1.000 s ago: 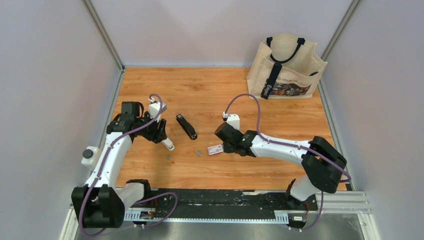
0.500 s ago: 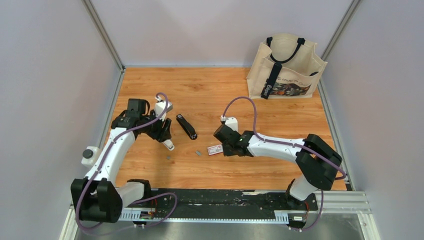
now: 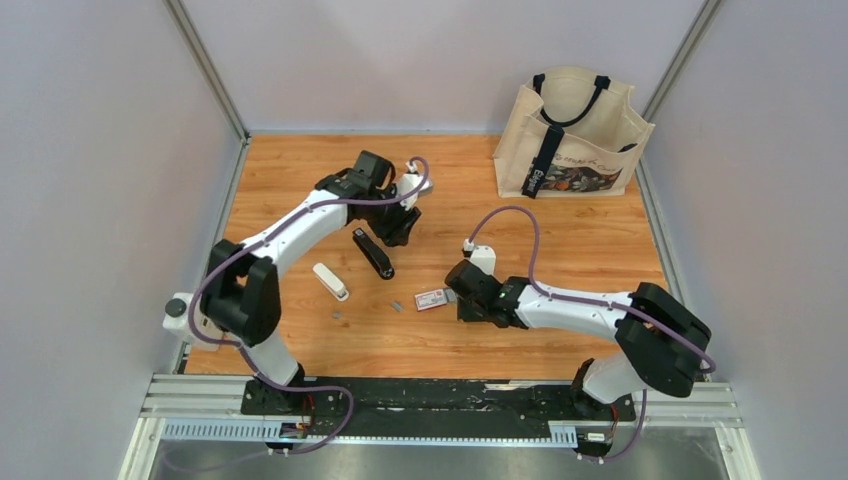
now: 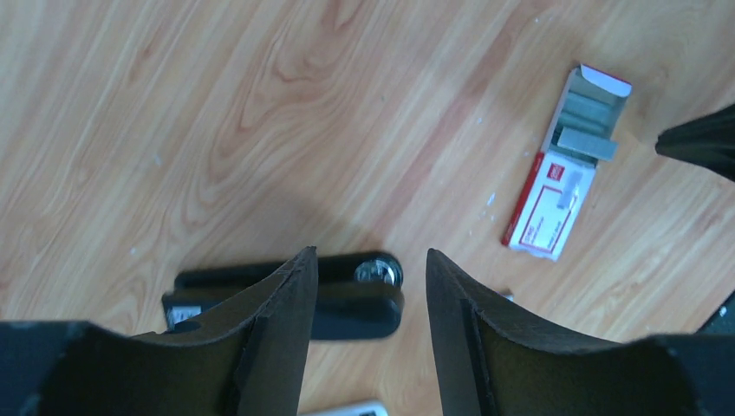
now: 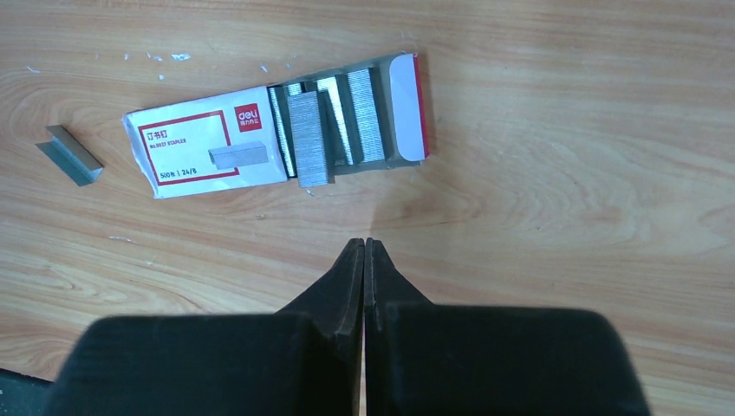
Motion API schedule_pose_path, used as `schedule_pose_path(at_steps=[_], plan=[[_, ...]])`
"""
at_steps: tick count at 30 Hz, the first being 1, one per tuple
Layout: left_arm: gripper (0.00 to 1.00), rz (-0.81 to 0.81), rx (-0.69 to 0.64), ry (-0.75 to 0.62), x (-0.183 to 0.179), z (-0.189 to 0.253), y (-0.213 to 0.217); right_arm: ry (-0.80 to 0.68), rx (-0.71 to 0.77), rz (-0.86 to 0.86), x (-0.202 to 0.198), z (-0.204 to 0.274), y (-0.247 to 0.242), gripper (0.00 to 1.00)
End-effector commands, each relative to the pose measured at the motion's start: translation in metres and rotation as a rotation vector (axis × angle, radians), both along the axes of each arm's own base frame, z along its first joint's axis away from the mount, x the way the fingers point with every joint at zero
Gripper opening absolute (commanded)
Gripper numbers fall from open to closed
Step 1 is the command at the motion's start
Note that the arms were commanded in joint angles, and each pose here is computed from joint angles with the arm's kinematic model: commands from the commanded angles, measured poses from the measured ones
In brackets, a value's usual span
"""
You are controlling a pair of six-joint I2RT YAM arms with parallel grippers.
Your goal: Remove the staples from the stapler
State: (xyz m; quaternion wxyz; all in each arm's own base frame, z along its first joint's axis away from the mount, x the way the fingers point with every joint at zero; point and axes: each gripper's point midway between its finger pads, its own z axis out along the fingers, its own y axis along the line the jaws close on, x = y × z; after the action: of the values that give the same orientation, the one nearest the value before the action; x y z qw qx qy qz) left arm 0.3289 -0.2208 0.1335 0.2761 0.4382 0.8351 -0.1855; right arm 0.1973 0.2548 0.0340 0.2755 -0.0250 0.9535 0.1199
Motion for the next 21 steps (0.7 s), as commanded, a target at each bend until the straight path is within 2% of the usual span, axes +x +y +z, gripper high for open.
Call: schedule_pose_path(at_steps=[1,10,21], plan=[[0.57,-0.02,0.023,0.001,0.015,-0.013,-0.03,-0.051,0.144,-0.064,0.007,0.017,0.015,0.0],[0.57,-0.138,0.09,0.048,0.007,-0.059,-0.068,-0.104,0.27,-0.108,0.012,0.027,0.015,0.0],[0.56,-0.215,0.122,0.074,-0.009,-0.084,-0.09,-0.079,0.283,-0.102,0.016,0.02,0.019,0.0]])
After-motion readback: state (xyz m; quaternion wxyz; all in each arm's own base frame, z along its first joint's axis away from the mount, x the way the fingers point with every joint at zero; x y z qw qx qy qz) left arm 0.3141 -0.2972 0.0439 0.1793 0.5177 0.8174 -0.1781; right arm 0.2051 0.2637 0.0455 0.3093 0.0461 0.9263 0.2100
